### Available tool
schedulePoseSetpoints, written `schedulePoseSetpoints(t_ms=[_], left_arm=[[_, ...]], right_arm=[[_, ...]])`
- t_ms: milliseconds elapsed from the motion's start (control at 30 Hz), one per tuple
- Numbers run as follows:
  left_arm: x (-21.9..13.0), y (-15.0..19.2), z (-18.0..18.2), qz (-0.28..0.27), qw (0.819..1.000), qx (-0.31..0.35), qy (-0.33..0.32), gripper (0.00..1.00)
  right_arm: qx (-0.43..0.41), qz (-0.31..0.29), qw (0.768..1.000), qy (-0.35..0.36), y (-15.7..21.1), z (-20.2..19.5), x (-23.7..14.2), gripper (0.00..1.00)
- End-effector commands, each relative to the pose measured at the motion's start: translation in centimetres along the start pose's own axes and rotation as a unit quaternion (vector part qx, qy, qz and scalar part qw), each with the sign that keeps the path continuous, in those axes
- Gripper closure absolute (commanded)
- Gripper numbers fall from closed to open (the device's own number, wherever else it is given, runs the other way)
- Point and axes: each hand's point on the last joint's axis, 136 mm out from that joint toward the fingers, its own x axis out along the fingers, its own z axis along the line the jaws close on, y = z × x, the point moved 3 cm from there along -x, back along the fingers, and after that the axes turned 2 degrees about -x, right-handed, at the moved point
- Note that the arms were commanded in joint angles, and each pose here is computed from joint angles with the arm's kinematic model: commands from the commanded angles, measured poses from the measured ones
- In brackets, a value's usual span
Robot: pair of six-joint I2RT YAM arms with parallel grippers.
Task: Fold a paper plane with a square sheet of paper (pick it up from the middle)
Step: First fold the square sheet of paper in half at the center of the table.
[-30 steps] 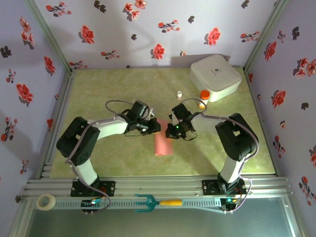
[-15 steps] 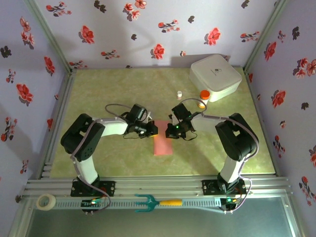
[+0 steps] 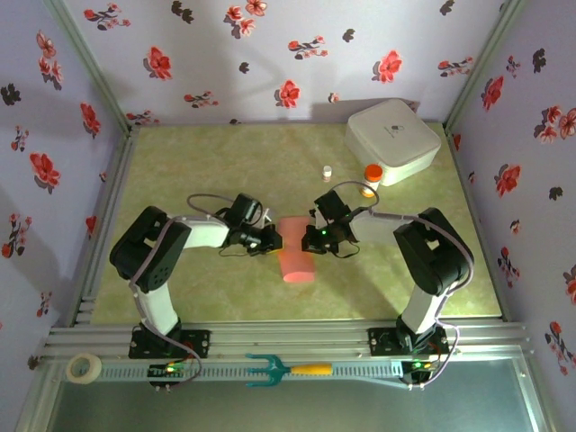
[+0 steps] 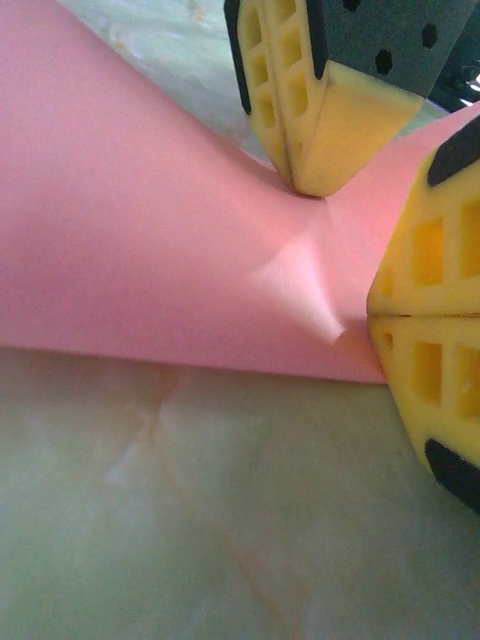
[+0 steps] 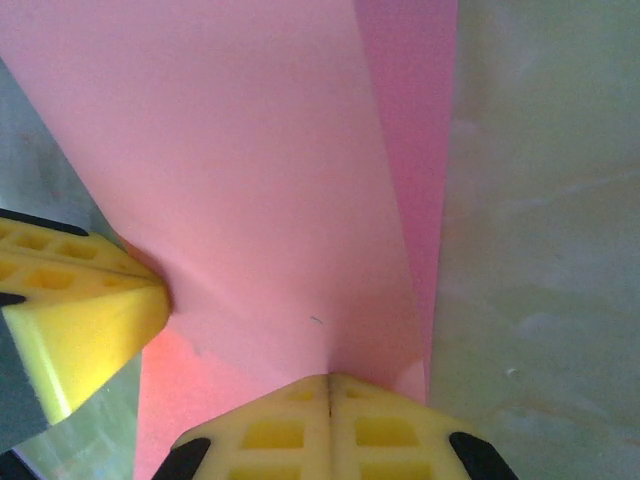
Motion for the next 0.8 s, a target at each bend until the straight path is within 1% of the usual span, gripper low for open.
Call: schedulePoseSetpoints(t_ms=[0,67,167,433,567,633,767], left_arm=[[-1.7,-1.6,-2.2,-0.017,1.000,0.023,0.009,0.90],[-1.6,-2.1,-2.8,-0.014,0.999,0.028,0.017,0.89],[-0.8,-2.6,-2.3,-0.007,1.000,0.020,0.011,0.90],[1.0,-2.7,0.6,0.008,1.000,-0.006,-0.007,0.90],[1.2,-2.7,1.9,0.006,1.000,-0.020,-0.022,0.90],[1.0,-3.0,1.6,0.004,1.000,-0.019,-0.023,0.90],[-0.2,-3.9,-0.3,-0.006,1.000,-0.001,-0.015,0.89]], right_arm=[[0.040,0.027,0.995,0.083,2.2,-4.1,0.9,1.00],[0.042,0.028,0.995,0.083,2.2,-4.2,0.9,1.00],[0.043,0.028,0.995,0.084,2.3,-4.2,0.9,1.00],[0.044,0.031,0.995,0.084,2.3,-4.3,1.0,1.00],[0.044,0.030,0.995,0.084,2.3,-4.2,0.9,1.00],[0.043,0.030,0.995,0.085,2.3,-4.2,0.9,1.00],[0.042,0.029,0.995,0.087,2.3,-4.2,0.8,1.00]])
